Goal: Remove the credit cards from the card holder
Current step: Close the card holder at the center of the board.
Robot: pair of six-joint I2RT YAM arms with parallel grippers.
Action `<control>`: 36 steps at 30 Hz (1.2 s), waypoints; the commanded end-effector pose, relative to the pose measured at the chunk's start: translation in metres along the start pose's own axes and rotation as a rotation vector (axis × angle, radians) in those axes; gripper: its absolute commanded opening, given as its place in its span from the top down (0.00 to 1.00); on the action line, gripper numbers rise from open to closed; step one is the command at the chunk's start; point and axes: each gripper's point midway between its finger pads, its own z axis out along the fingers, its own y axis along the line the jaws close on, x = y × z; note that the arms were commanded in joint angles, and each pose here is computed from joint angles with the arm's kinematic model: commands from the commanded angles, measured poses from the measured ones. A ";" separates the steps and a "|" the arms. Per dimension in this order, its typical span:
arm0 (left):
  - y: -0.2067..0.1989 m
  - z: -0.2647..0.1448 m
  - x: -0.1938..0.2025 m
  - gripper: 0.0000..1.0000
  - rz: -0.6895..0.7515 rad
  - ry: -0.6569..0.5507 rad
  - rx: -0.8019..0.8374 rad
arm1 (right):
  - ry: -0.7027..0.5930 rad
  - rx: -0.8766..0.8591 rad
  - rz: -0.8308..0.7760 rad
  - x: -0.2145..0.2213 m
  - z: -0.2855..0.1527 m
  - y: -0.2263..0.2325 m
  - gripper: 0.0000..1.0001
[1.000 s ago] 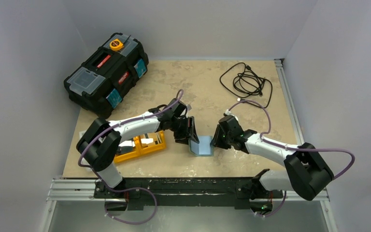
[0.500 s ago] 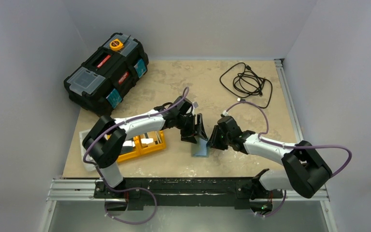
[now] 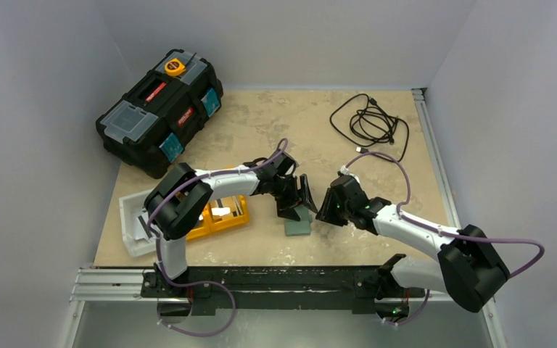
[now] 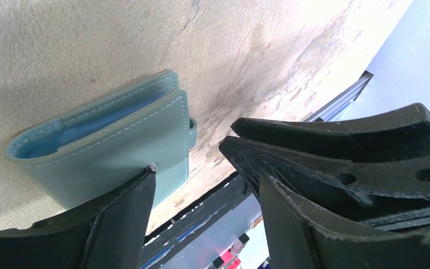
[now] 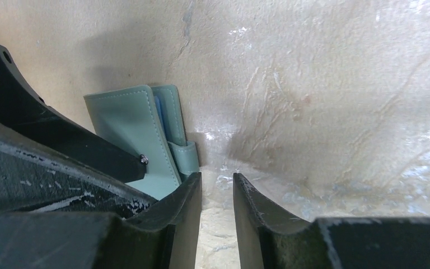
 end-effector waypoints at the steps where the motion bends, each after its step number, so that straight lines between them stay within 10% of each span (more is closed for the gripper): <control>1: 0.011 0.009 -0.008 0.31 -0.036 -0.025 -0.067 | -0.058 0.021 0.000 -0.014 -0.012 0.001 0.72; 29: -0.050 -0.073 -0.024 0.21 0.308 -0.181 -0.037 | -0.202 -0.083 -0.001 -0.056 -0.061 0.036 0.69; 36: -0.052 -0.124 -0.034 0.05 0.373 -0.320 -0.077 | -0.241 -0.131 -0.003 -0.067 -0.073 0.050 0.60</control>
